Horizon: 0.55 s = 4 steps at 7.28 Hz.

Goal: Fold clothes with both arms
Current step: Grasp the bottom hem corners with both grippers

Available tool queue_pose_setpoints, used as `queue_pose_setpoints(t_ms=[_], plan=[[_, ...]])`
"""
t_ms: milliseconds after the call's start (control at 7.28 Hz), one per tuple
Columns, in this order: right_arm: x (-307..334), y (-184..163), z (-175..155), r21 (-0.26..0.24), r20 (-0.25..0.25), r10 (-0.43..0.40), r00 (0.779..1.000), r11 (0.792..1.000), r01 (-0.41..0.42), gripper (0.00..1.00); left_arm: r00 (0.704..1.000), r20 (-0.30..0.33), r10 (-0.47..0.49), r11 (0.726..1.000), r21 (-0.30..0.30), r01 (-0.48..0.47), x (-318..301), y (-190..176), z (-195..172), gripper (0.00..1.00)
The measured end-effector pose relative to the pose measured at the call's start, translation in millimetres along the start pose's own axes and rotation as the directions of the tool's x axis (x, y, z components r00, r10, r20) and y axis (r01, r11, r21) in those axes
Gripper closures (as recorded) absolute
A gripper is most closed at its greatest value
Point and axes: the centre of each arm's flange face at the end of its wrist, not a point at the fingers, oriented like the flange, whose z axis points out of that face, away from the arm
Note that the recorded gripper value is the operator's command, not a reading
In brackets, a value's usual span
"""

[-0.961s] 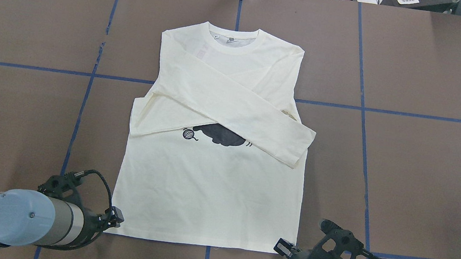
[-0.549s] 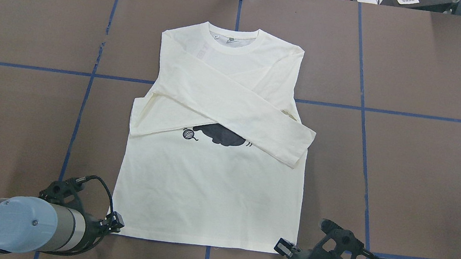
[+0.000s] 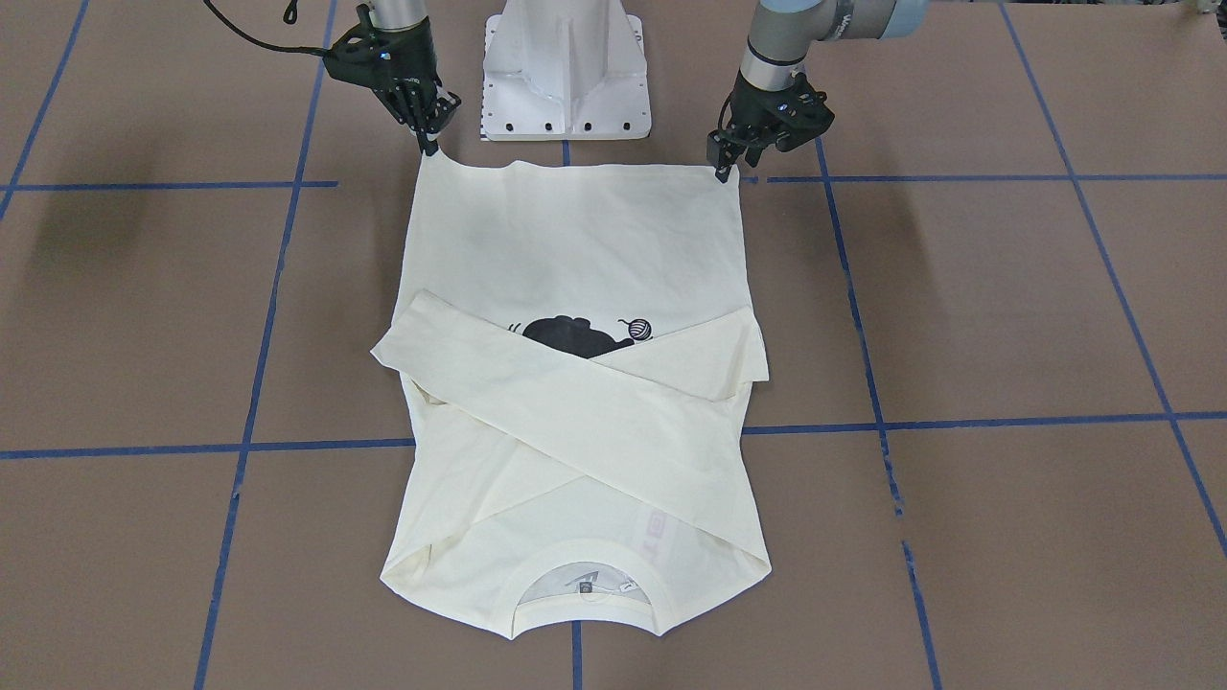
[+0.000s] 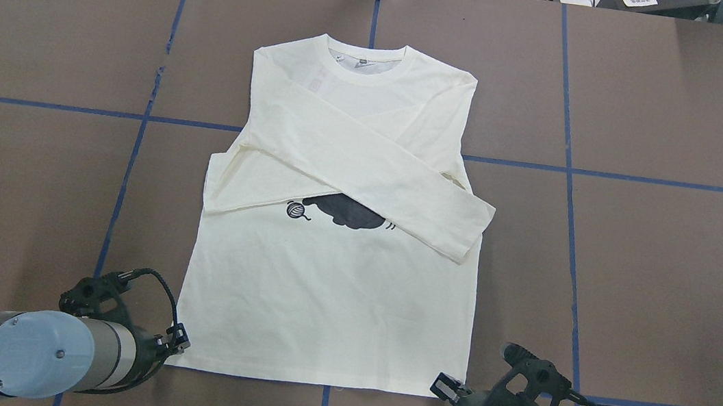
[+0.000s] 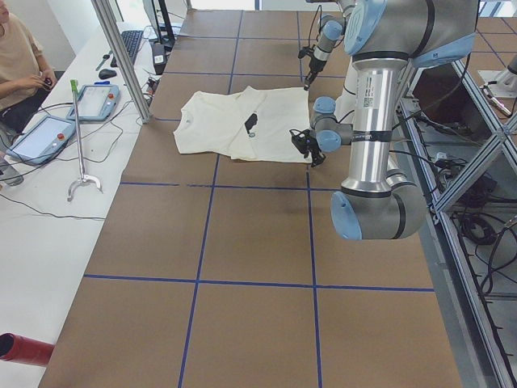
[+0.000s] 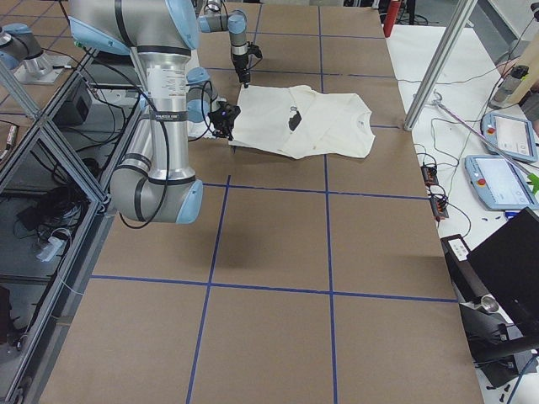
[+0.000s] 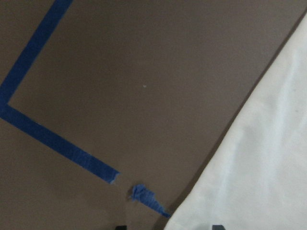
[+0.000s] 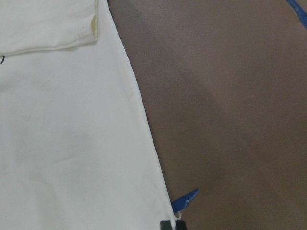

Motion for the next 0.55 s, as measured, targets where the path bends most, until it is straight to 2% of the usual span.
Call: queue_pose_setpoints(t_ms=[549], plan=[[2.0, 0.5, 0.7, -0.001, -0.004, -0.003, 1.000, 1.000, 0.003, 1.00, 1.000, -0.022, -0.005, 1.000, -0.005, 0.004, 7.0, 1.9, -11.6, 1.00]])
